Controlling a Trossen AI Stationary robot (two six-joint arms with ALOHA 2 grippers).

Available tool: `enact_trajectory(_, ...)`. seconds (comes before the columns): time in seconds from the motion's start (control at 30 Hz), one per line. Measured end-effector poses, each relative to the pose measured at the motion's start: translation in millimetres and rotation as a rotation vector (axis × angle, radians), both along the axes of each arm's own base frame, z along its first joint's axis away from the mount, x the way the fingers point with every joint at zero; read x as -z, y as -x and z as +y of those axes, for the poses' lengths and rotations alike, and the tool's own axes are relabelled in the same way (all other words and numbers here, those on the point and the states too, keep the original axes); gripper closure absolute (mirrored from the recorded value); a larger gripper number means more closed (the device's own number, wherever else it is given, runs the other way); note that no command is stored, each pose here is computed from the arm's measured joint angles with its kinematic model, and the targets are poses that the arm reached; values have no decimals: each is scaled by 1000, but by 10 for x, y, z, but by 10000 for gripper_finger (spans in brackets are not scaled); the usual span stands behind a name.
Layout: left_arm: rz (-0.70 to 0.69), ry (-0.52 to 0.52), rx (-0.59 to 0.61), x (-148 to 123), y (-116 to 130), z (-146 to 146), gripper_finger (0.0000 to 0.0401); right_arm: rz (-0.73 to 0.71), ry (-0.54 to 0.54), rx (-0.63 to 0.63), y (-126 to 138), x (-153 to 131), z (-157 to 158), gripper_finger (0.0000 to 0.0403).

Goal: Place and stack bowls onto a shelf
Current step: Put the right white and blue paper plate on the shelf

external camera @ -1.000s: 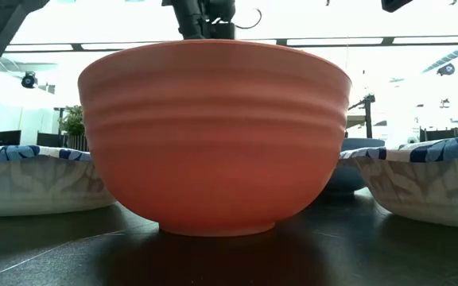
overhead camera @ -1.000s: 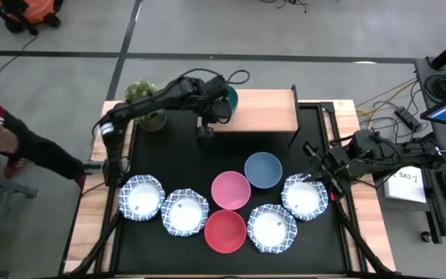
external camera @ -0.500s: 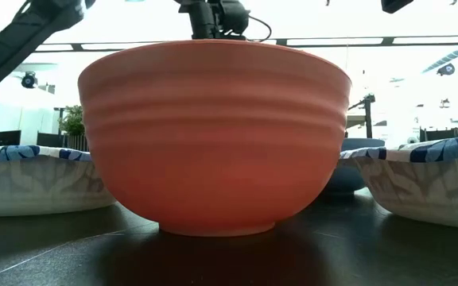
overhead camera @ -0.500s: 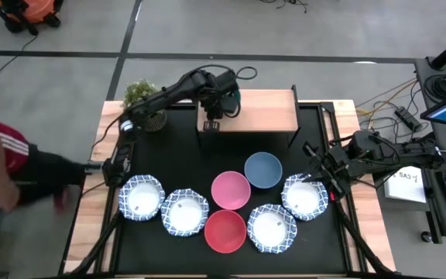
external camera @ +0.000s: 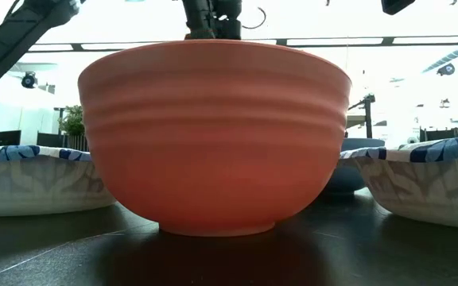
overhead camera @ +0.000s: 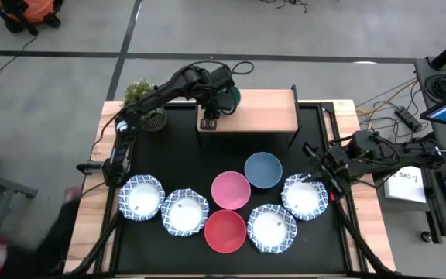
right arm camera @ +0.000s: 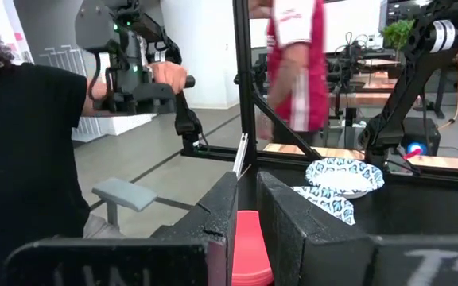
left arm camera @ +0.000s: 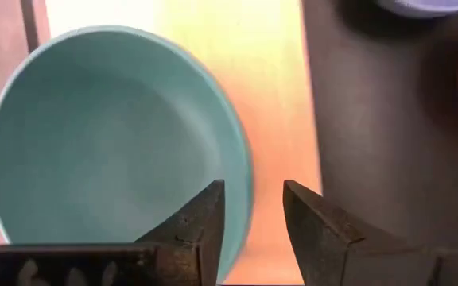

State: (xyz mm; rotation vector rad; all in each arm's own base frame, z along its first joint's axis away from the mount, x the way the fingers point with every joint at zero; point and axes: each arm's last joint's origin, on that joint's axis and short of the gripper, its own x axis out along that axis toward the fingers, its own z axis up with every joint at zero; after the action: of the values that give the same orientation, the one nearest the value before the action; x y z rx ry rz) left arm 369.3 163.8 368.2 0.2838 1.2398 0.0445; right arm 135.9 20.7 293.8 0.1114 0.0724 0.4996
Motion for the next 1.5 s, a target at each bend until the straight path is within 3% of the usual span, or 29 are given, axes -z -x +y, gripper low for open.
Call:
enact_trajectory(0.3, -198, 175, -67, -530, 382, -327, 301, 111, -56, 167, -162, 99, -34, 360)
enact_trajectory(0.53, -377, 189, 30, -738, 533, -887, 326, 247, -120, 228, -375, 232, -34, 360)
enact_trajectory(0.73, -542, 215, 141, -479, 632, -1394, 329, 422, -223, 252, -497, 310, -23, 360)
enact_trajectory(1.0, -739, 172, 114, 107, 878, -1874, 329, 888, -397, 308, -449, 346, 7, 360)
enact_trajectory(1.13, -813, 183, 61, 310, 1027, -1952, 329, 1119, -346, 364, -329, 369, -1, 360)
enact_trajectory(1.27, -873, 225, 26, 419, 1155, -1947, 329, 1242, -223, 393, -193, 378, -24, 360)
enact_trajectory(1.5, -919, 244, 2, 452, 1269, -1928, 329, 1253, -224, 428, -198, 402, -31, 360)
